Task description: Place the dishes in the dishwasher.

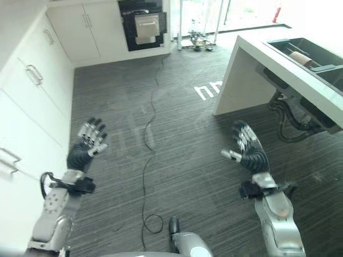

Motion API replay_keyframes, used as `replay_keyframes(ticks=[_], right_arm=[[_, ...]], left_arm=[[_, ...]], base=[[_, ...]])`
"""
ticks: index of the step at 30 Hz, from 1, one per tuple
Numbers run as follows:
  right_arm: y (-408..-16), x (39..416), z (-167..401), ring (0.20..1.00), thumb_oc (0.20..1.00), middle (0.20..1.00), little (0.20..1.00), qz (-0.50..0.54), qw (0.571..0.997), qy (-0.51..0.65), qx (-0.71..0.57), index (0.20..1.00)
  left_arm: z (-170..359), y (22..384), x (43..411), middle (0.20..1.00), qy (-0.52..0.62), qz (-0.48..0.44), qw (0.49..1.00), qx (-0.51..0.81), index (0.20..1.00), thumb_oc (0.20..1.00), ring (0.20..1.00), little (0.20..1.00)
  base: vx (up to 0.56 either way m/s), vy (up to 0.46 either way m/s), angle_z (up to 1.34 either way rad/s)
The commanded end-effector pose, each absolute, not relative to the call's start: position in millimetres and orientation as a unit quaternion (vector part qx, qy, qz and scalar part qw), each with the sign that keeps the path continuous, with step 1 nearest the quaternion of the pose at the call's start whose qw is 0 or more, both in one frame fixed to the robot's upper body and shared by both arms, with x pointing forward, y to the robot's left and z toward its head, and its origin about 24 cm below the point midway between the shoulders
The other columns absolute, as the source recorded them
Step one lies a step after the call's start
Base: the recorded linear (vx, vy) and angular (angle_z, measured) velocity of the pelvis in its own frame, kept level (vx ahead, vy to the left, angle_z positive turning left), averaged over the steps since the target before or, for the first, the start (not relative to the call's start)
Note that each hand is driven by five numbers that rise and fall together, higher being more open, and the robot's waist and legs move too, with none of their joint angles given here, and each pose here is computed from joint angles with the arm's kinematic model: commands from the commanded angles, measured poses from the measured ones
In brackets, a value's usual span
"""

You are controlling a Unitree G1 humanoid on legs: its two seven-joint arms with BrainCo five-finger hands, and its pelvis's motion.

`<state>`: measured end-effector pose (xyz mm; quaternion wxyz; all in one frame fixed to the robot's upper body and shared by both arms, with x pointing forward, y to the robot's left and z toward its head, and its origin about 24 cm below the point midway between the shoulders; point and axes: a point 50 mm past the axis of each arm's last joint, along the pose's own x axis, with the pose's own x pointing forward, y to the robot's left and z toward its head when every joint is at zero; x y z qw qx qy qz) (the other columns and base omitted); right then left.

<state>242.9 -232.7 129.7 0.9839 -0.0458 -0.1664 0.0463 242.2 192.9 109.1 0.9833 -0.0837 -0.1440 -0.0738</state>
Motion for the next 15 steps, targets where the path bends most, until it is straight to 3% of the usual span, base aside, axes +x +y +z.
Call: replay_keyframes(ticks=[1, 9, 15], right_arm=[[-222.9, 228.3, 149.1, 1.0, 1.0, 1.0, 1.0, 0.062, 0.973, -0.217, -0.046, 1.0], [-227.4, 221.2, 155.1, 1.0, 1.0, 1.0, 1.0, 0.085, 0.968, -0.23, -0.055, 1.0], [-220.9, 228.8, 156.7, 1.0, 1.0, 1.0, 1.0, 0.086, 0.968, -0.234, -0.043, 1.0]], left_arm=[[123.1, 199.0, 239.1, 1.0, -0.179, -0.083, 0.978, -0.066, 1.0, 1.0, 1.0, 1.0], [114.5, 198.7, 227.5, 1.0, -0.179, -0.067, 0.98, -0.063, 1.0, 1.0, 1.0, 1.0], [109.7, 204.4, 224.7, 1.0, -0.166, -0.057, 0.982, -0.062, 1.0, 1.0, 1.0, 1.0]], base=[[0.34, -0.331, -0.59], [0.34, -0.405, -1.03], [0.33, 0.008, -0.87]])
